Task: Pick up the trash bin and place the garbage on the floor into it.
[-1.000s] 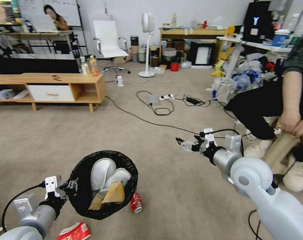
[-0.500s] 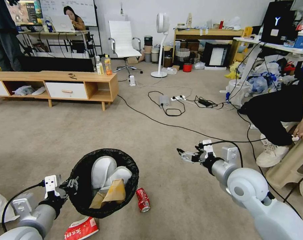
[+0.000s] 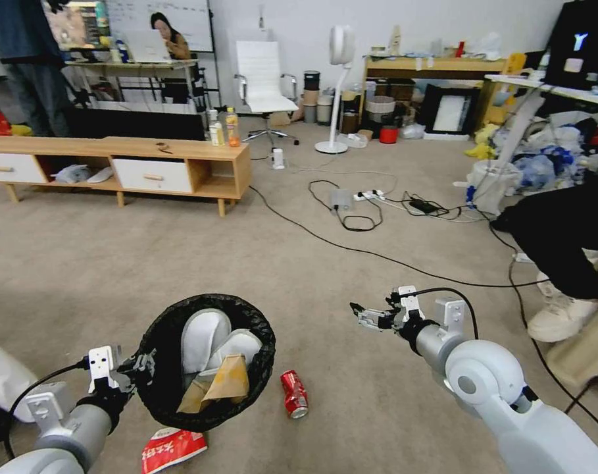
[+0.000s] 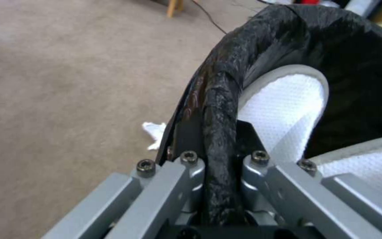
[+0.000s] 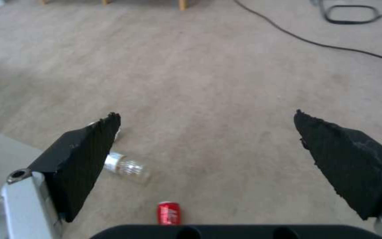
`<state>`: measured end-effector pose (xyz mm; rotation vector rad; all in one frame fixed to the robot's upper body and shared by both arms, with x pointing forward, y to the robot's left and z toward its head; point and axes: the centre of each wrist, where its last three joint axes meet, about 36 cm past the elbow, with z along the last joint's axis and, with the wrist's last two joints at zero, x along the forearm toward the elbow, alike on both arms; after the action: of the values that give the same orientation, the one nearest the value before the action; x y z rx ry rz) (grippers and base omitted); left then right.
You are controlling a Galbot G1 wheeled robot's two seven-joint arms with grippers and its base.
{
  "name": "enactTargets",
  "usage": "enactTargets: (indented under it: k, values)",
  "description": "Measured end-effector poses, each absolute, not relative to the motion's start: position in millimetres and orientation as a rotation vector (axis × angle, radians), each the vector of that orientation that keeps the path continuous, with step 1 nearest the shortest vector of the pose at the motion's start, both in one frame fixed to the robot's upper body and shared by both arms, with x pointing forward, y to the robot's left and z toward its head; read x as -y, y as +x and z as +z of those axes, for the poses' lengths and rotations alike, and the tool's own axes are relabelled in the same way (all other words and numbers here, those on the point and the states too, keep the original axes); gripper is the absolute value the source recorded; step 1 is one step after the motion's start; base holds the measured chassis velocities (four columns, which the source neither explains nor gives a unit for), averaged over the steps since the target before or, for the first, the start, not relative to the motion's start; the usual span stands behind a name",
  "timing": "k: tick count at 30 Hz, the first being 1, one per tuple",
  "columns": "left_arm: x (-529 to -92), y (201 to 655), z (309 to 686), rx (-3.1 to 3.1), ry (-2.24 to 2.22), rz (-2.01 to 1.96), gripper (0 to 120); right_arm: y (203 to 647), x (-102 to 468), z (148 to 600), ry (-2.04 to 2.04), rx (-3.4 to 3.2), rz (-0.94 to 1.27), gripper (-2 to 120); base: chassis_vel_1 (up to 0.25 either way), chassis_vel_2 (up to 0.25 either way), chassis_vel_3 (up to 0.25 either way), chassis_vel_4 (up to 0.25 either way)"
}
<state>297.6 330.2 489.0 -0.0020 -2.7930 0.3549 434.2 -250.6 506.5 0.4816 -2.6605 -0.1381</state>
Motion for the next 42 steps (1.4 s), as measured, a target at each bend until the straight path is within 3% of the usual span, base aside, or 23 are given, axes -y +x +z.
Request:
enactTargets:
  k: [27, 42]
  values:
    - [-327, 299, 492, 2.812, 0.011, 0.351, 5, 436, 246, 501, 0.489, 2.649, -0.143, 100, 0.040, 0.041, 0.038, 0.036]
    - [-338, 302, 497, 2.831, 0.044, 0.378, 5, 424, 224, 466, 0.534, 2.544, -0.085, 100, 0.000, 0.000, 0.000, 0.000]
